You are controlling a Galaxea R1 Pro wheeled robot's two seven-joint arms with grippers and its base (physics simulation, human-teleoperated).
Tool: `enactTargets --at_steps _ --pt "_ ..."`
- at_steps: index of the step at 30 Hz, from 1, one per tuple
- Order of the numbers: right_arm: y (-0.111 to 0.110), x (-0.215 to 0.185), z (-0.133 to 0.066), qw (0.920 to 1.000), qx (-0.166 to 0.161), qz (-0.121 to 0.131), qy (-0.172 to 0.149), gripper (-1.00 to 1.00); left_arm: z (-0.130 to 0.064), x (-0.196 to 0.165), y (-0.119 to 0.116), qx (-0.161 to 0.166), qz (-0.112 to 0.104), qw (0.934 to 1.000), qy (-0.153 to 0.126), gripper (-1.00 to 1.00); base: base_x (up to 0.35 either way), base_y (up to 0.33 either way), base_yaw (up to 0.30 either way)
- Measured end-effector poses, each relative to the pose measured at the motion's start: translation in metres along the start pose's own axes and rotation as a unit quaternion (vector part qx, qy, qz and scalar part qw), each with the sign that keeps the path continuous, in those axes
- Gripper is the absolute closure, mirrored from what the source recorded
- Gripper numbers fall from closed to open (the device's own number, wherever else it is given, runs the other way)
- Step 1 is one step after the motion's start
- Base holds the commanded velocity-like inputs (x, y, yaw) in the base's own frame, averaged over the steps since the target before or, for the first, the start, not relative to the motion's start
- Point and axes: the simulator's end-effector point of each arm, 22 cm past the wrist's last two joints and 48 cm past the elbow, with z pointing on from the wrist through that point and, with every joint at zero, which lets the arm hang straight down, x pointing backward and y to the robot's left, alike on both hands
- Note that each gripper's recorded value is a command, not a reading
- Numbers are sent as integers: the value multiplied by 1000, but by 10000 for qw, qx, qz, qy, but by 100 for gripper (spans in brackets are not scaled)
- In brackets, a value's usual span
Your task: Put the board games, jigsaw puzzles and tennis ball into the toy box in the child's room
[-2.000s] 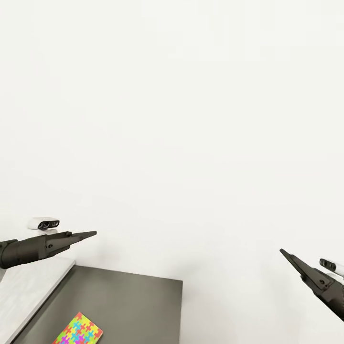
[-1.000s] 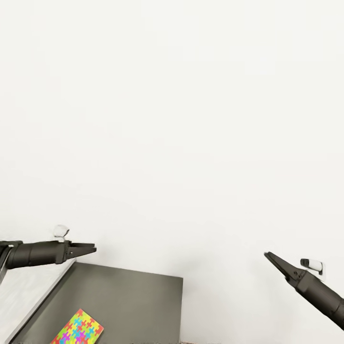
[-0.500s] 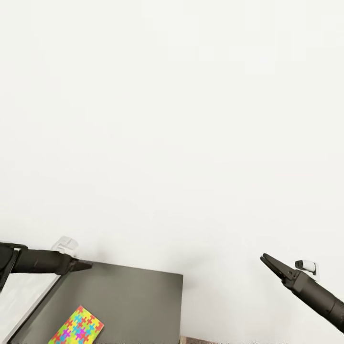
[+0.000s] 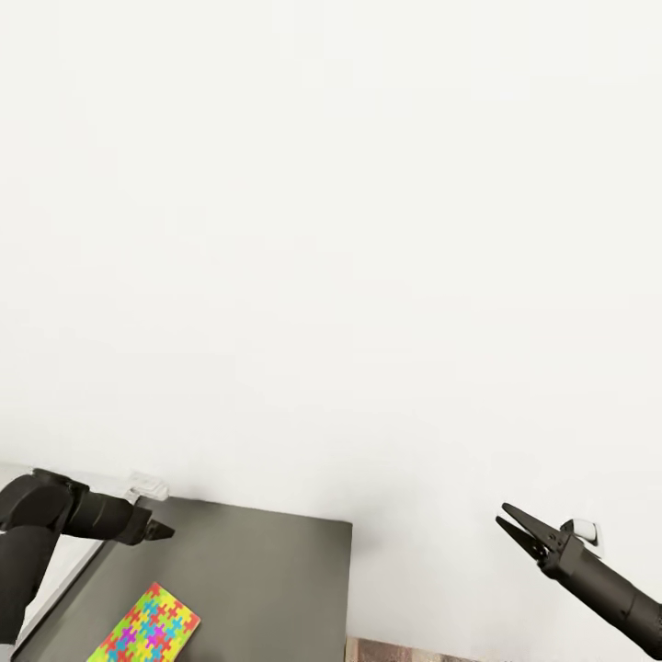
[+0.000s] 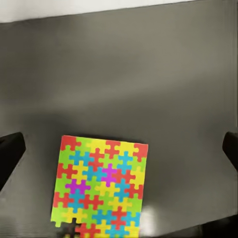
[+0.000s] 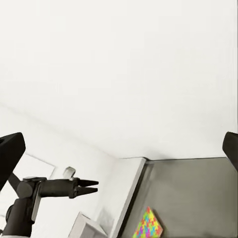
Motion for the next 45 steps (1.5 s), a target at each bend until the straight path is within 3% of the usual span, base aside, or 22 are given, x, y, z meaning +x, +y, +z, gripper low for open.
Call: enactTargets --at_steps 6,20,30,33,37,45 --pt "-26 10 -5 9993 235 287 31 -100 9 8 20 -596 40 9980 221 -100 0 0 0" --pt "-39 15 -5 9985 356 403 65 -100 32 33 31 -692 -62 9955 638 -100 0 0 0" --pt "-45 19 -4 9981 408 460 99 -100 42 42 32 -660 -49 9947 793 -100 0 0 0" --pt "-47 20 -4 9979 426 474 108 -100 51 52 31 -558 38 9940 937 -100 0 0 0" --pt "-50 21 -4 9977 450 495 119 -100 72 79 29 -232 316 9917 1223 -100 0 0 0" --pt "-55 23 -4 9972 502 531 135 -100 84 101 33 -11 298 9901 1371 -100 0 0 0"
